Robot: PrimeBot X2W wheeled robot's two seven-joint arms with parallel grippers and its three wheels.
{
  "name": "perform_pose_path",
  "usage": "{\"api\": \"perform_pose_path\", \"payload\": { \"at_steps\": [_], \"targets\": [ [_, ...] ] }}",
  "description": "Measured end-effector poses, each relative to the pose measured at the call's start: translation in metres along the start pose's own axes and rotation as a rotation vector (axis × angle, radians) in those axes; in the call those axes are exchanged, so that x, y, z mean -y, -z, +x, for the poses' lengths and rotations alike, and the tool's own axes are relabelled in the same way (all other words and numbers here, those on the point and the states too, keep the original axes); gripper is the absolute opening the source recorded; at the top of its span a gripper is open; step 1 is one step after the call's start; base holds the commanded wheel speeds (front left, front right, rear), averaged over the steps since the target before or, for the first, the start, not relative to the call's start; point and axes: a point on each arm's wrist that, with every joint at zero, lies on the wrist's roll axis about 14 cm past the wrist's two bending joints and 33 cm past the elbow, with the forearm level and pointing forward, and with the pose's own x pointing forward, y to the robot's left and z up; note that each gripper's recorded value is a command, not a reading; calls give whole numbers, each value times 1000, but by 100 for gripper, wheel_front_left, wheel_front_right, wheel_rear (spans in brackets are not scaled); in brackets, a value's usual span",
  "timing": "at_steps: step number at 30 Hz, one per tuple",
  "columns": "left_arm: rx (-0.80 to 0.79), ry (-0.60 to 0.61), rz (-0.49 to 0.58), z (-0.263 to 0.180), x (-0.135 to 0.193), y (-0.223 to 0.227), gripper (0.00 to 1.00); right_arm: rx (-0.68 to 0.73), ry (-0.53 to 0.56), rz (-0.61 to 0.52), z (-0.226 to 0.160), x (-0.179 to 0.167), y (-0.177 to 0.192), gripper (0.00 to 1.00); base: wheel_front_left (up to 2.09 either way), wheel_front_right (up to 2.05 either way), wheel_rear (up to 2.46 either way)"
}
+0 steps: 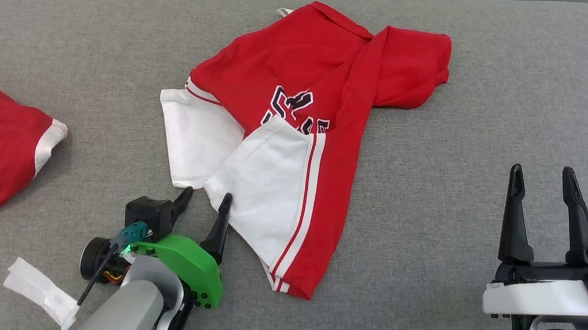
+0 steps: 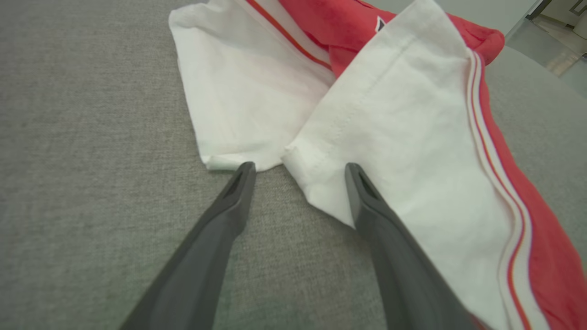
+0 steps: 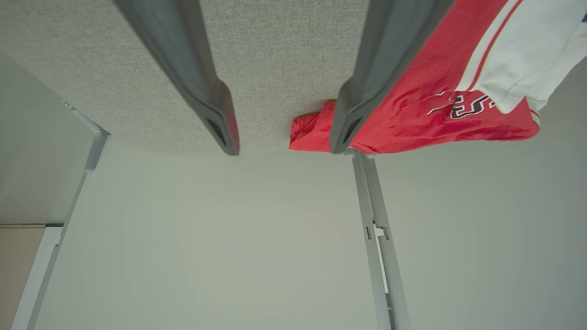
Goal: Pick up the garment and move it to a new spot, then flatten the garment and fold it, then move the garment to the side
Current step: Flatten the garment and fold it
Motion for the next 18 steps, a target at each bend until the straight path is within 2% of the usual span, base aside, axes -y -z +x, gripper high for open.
{"api": "perform_pose_path", "payload": {
  "at_steps": [18],
  "targets": [
    [-38, 77, -70, 12, 16, 5, 100, -25, 11, 21, 2, 2, 10, 100, 0, 0, 0]
  ]
}}
